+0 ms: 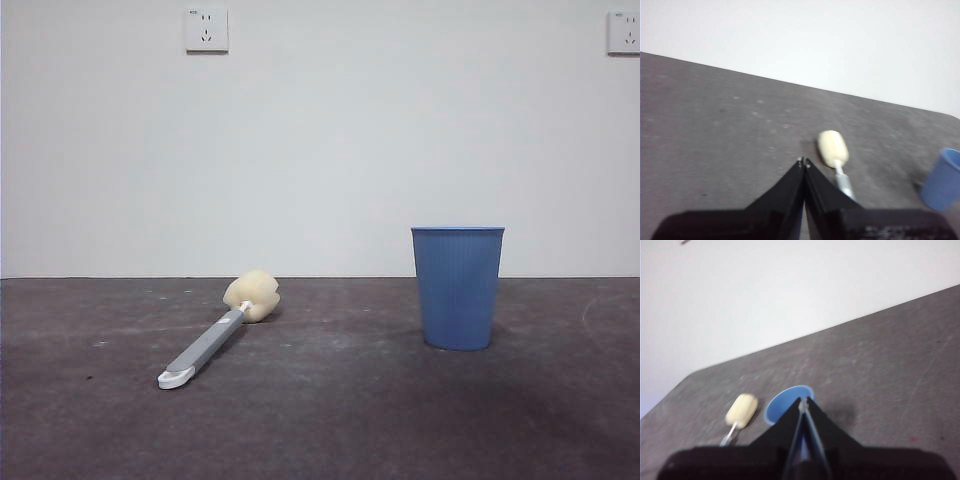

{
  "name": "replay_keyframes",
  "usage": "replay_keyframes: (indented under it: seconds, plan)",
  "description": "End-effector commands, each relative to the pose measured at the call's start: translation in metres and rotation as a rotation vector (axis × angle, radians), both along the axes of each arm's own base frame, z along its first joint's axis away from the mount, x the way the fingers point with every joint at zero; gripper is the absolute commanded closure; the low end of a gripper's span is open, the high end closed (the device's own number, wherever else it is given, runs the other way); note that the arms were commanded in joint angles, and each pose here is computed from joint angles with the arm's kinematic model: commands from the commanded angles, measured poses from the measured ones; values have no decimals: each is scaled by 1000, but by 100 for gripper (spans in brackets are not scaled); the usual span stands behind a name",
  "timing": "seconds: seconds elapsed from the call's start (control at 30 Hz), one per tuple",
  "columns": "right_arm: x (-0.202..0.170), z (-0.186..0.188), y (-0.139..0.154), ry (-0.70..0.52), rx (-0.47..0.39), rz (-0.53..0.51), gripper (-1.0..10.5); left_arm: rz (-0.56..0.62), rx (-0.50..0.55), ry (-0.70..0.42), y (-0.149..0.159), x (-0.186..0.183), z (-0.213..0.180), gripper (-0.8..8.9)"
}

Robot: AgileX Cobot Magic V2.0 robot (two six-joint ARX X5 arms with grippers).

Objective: Pick up the cup brush,pick up the cup,insert the brush into the cup,clean the cup,put the cup brush back,put the cup back to the fixed position on the table

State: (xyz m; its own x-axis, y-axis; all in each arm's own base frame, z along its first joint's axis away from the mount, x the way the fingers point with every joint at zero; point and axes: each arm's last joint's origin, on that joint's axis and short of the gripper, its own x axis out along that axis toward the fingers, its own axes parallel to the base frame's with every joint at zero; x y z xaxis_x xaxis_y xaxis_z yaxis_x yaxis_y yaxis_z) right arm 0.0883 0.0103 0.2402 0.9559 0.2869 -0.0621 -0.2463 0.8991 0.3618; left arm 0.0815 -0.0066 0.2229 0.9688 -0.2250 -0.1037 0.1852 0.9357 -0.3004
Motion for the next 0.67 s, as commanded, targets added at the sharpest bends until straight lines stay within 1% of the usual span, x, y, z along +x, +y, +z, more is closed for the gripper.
replay_keyframes:
  seconds: [0.03, 0.13, 0.27, 0.33, 0.43, 0.53, 0.67]
  plan:
    - [1, 18, 2, 33, -64, 62, 958, -77, 0, 25, -2, -3, 18, 820]
    - [2, 35, 3, 96, -124, 136, 958, -182, 59, 62, -5, -5, 35, 820]
    - [2, 55, 6, 182, -207, 261, 958, -282, 131, 128, -7, -7, 53, 821]
    - [2, 65, 7, 224, -254, 327, 958, -334, 159, 164, -8, -8, 61, 821]
    - [2, 78, 8, 274, -302, 400, 958, -407, 185, 213, -9, -9, 70, 821]
    - [2, 88, 9, 323, -326, 446, 958, -464, 205, 260, -10, -10, 77, 821]
    - [3, 94, 9, 384, -339, 469, 958, -489, 223, 321, -10, -9, 83, 821]
